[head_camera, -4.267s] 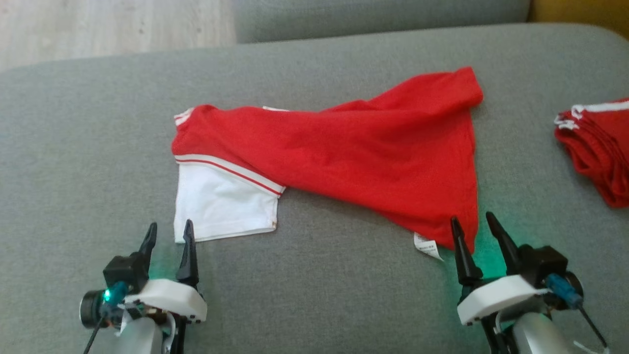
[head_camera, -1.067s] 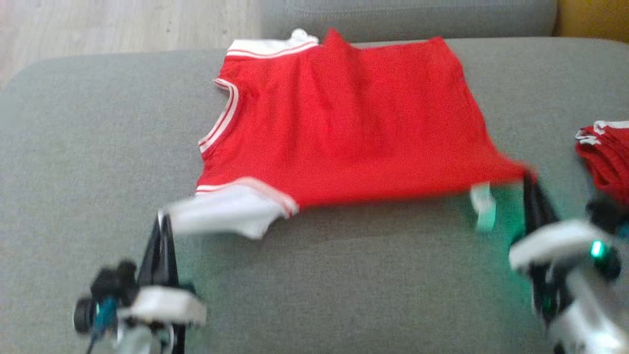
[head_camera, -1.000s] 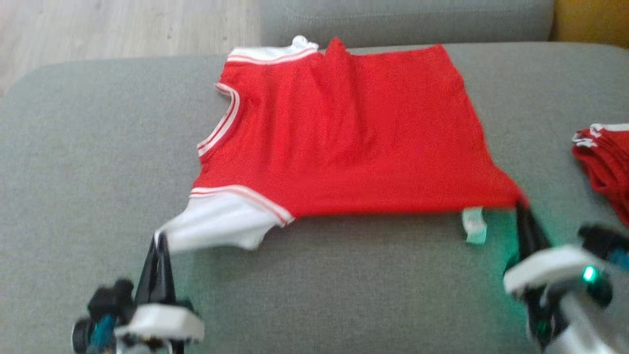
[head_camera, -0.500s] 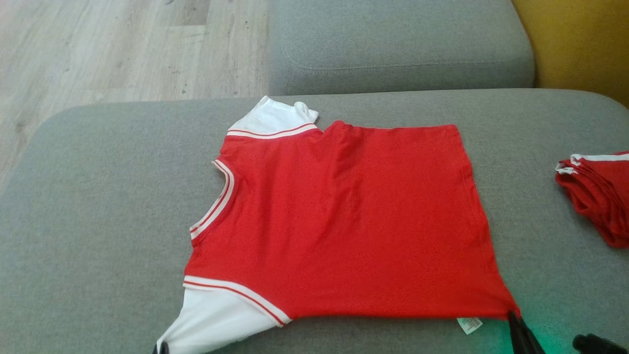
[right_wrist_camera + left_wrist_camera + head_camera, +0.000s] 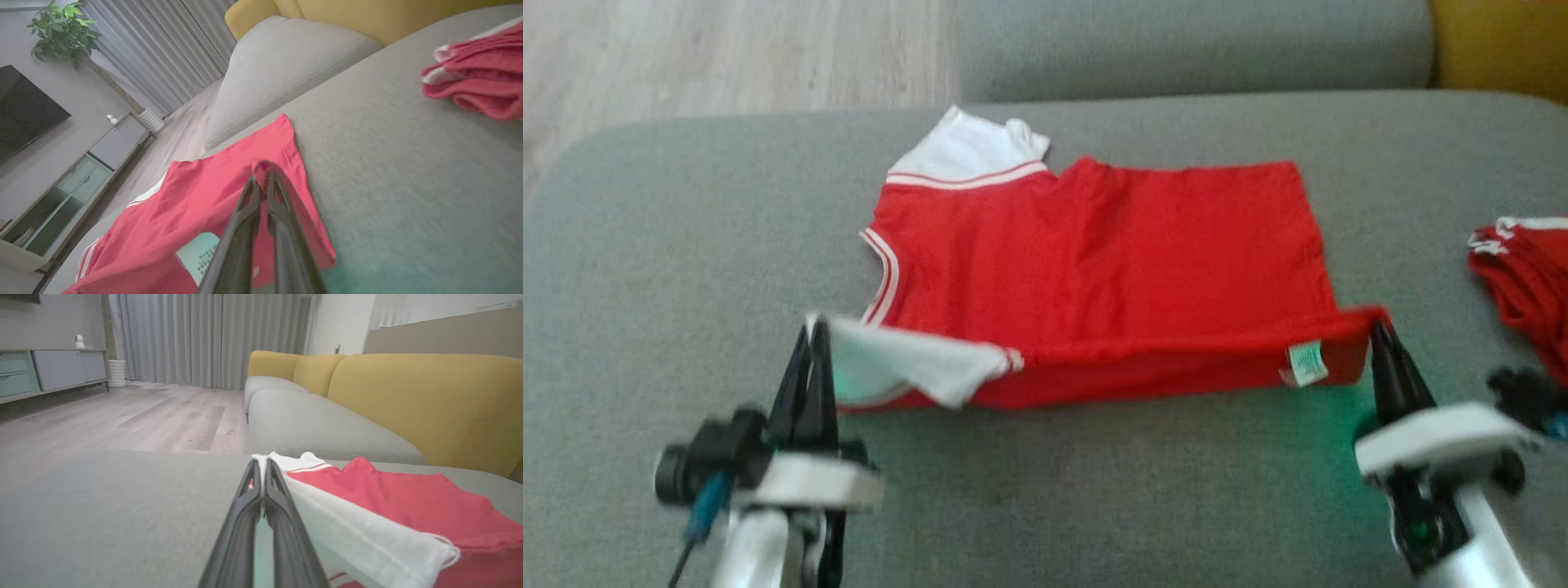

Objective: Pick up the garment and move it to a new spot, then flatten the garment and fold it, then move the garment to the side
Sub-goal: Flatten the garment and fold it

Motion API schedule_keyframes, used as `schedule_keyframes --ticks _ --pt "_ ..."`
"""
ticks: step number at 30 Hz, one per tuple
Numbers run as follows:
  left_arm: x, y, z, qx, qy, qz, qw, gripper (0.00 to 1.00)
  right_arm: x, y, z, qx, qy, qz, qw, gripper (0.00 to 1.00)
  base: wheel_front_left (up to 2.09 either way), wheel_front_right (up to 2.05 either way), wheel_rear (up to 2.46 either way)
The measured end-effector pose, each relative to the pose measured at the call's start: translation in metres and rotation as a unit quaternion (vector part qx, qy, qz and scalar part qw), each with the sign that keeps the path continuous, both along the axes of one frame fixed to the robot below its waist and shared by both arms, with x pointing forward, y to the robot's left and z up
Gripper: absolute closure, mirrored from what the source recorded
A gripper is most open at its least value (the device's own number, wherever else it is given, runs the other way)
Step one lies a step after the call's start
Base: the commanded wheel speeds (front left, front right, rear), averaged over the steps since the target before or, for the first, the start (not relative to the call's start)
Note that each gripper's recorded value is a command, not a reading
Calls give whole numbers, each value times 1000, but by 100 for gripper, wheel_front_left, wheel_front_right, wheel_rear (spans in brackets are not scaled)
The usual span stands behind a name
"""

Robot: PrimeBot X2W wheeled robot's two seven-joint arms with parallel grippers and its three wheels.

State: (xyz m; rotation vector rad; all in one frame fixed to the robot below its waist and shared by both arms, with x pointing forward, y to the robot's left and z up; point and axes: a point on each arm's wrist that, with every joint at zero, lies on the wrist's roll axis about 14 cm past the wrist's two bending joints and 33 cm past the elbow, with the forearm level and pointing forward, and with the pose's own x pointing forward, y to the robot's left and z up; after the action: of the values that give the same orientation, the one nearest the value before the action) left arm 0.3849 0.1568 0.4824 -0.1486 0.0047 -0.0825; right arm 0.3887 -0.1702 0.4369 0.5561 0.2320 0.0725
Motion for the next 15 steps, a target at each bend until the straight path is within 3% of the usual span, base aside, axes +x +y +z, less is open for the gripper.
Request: schedule_keyframes --ticks 9,10,11,12,13,15 --pt "78 -13 -5 38 14 -24 999 100 53 9 -9 -41 21 12 999 100 0 0 0" --pt "82 -12 -7 38 19 -23 999 100 55 7 -11 -50 22 10 998 78 0 0 0" --pt "84 -12 -11 40 26 -22 999 91 57 6 -13 -57 21 8 998 4 0 0 0" --pt "85 -12 -16 43 34 -23 998 26 58 5 -12 -63 17 5 998 0 0 0 0" --pt "84 -12 -19 44 39 -21 998 0 59 5 -11 -69 10 3 998 0 0 0 0" --pt "82 -8 -21 44 42 -11 998 0 60 5 -6 -87 -9 1 996 0 0 0 0"
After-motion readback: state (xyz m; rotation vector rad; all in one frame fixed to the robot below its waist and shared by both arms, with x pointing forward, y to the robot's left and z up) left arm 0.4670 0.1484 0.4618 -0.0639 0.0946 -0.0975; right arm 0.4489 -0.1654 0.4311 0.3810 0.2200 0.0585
